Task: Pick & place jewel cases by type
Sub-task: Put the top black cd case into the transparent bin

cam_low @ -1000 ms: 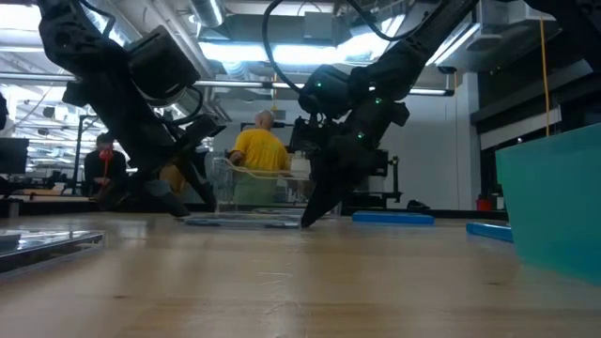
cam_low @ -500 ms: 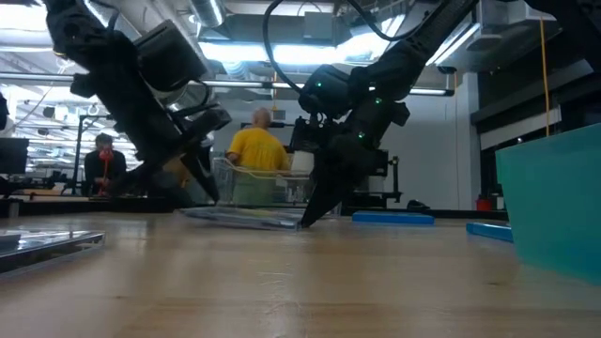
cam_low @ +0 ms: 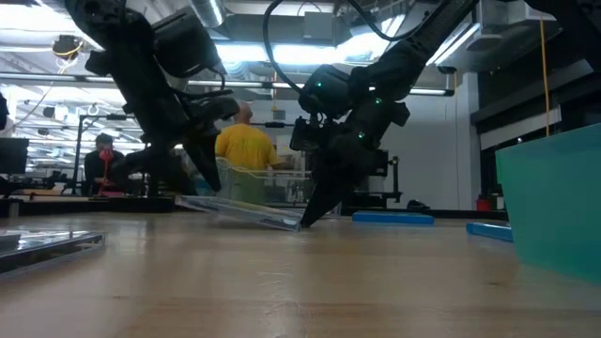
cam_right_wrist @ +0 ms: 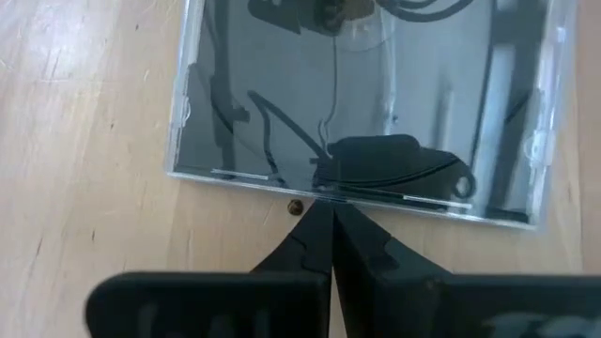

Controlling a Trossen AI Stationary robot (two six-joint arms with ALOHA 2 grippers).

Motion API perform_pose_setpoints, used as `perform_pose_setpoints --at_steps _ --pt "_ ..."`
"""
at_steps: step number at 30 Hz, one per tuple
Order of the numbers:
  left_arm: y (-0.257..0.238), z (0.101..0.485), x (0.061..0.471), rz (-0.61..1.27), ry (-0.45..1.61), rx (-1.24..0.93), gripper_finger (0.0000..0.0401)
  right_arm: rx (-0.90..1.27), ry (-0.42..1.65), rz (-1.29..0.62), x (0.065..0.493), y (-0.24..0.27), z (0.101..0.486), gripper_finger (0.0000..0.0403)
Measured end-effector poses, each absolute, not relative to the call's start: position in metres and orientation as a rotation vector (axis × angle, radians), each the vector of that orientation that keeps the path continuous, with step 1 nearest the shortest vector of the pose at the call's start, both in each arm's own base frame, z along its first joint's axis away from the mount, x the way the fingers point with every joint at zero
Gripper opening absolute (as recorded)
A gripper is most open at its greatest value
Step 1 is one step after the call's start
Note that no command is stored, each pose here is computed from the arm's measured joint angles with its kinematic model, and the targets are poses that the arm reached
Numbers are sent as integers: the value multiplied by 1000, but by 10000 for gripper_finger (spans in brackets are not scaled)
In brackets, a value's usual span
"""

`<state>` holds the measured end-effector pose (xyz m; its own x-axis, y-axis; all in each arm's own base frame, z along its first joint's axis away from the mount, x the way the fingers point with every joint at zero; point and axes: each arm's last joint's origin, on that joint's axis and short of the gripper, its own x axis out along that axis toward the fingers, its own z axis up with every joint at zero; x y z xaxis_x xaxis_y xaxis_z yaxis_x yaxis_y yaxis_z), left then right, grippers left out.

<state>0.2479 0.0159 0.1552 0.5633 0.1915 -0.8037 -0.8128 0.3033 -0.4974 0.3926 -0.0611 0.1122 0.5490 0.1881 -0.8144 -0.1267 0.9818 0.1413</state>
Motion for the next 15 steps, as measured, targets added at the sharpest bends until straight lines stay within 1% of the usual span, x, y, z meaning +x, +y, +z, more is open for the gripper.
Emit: perform_pose_setpoints --at_steps 15 --pt "13 175 256 724 771 -988 157 47 971 196 393 -61 112 7"
